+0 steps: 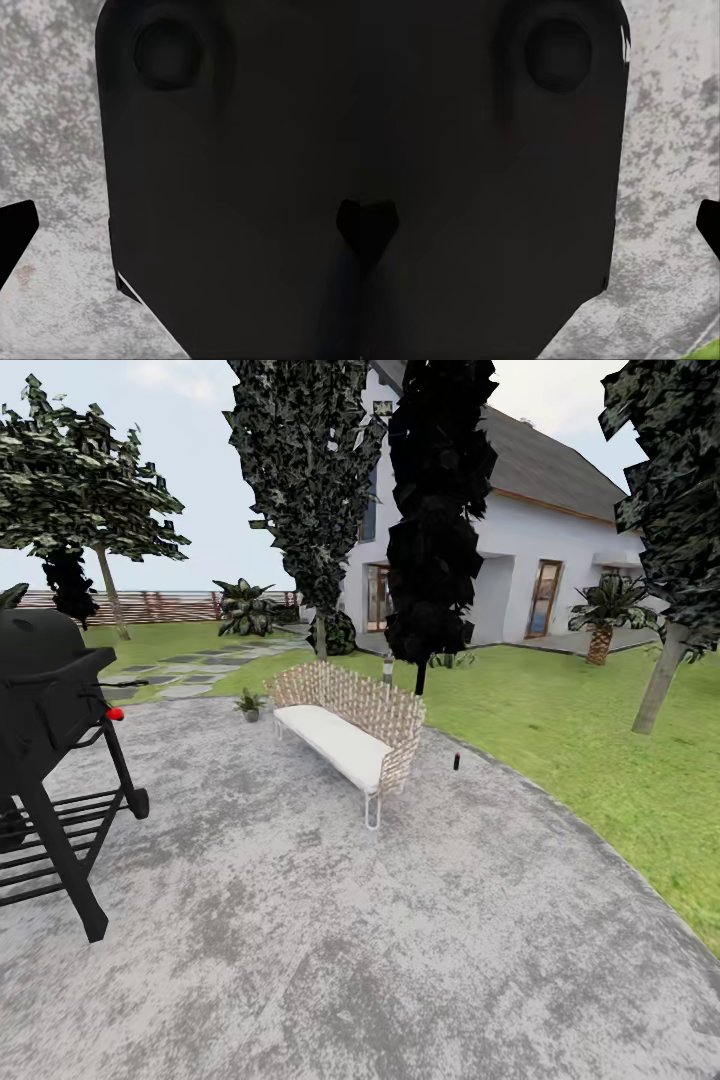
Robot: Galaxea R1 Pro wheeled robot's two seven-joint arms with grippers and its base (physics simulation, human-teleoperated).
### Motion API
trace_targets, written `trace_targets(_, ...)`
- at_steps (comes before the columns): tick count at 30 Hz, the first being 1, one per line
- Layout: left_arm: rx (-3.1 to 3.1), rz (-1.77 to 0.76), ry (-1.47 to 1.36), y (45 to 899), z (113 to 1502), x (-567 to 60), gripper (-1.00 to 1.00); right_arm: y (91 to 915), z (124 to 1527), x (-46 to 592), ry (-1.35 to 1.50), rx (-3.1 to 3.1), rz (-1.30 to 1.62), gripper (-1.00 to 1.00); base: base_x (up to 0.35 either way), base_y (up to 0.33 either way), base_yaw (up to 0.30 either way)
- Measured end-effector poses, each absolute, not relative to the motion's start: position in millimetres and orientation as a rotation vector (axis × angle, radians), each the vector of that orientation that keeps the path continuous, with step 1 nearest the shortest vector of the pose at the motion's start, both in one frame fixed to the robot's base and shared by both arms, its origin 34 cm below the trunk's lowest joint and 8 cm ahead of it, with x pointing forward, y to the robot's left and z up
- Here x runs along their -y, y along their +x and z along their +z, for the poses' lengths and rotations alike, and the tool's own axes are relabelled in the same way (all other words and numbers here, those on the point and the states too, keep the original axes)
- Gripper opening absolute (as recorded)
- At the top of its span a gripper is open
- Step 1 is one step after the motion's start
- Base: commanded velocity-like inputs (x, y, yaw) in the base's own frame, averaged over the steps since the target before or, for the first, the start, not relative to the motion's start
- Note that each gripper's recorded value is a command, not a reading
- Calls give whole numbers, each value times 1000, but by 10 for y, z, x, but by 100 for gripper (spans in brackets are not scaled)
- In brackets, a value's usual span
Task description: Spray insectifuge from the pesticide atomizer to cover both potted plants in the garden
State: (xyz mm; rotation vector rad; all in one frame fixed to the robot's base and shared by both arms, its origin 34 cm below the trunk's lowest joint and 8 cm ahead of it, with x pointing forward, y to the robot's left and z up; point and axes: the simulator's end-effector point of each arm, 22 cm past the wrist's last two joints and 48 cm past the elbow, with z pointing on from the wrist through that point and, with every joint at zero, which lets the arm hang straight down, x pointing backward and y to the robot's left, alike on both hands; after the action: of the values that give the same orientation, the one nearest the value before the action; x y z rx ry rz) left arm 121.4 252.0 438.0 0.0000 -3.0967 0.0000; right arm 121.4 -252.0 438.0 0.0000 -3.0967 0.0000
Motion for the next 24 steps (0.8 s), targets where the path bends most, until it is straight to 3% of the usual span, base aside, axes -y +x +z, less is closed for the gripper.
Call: trace_targets(24, 3231, -13, -11, 1852, 4389, -2595, 100, 1968, 4402, 2577, -2, 3268, 18, 100, 0, 0, 0)
